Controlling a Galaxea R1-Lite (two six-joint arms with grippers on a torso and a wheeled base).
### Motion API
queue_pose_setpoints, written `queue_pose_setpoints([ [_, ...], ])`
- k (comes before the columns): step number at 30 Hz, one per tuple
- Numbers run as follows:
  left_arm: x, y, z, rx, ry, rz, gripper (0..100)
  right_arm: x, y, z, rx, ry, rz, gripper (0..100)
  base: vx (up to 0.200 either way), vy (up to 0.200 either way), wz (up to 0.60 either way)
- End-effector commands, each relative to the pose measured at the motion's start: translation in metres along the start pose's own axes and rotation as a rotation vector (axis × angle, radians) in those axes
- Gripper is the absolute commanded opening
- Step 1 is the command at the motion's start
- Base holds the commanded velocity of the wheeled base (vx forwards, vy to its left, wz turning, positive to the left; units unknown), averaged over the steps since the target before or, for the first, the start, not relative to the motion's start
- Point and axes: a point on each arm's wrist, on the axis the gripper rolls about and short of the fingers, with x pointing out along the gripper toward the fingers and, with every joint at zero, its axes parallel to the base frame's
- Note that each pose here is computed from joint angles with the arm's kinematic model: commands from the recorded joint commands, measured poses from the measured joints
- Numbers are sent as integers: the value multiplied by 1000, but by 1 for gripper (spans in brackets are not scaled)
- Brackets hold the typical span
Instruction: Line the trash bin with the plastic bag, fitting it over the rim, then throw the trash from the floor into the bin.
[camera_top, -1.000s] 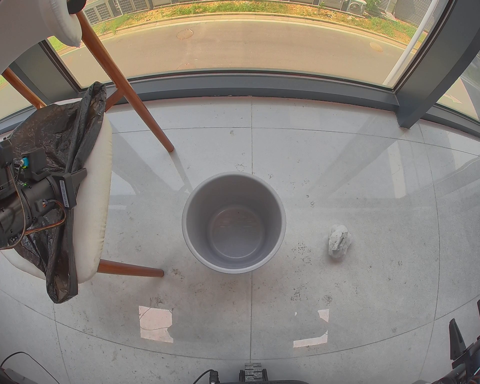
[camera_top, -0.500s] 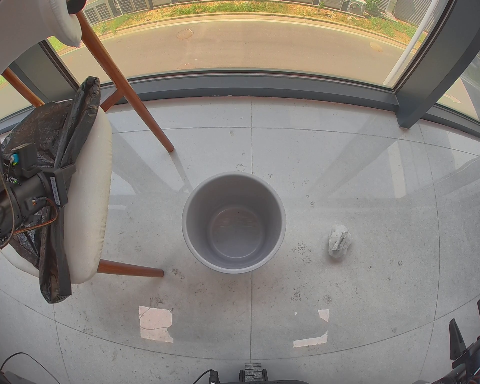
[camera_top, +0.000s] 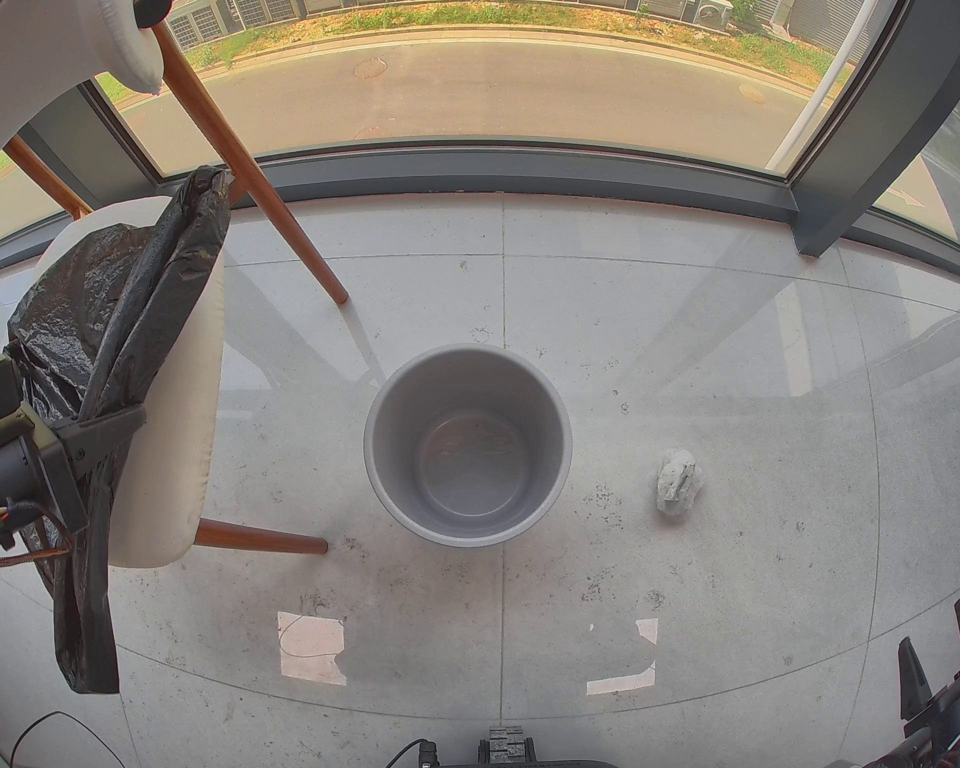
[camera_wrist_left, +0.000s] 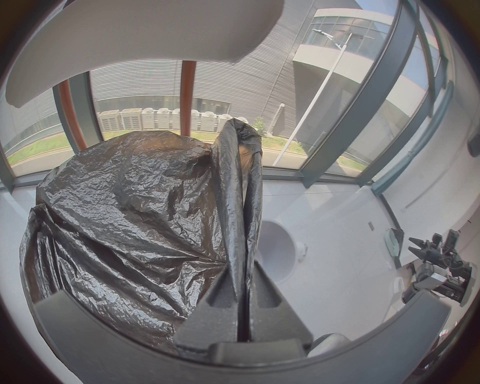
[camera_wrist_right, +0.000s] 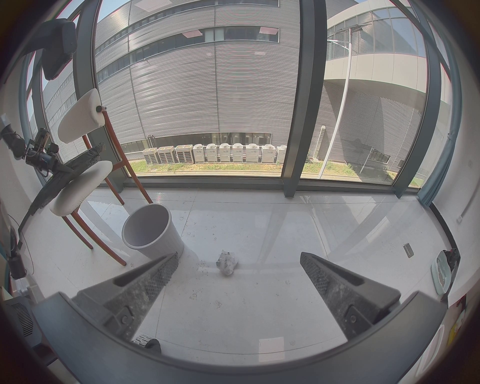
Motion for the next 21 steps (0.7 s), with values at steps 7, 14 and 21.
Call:
queue_pose_setpoints([
  [7, -1, -24, -2, 37, -10, -178, 0, 0, 0, -4, -1, 5, 0, 100, 0, 0, 0],
  [14, 10, -44, -15, 71, 50, -355, 0, 0, 0, -4, -10, 6, 5, 100, 0, 0, 0],
  [21, 33, -54, -26, 171, 120, -438, 0, 0, 1, -4, -8, 3, 31, 100, 0, 0, 0],
])
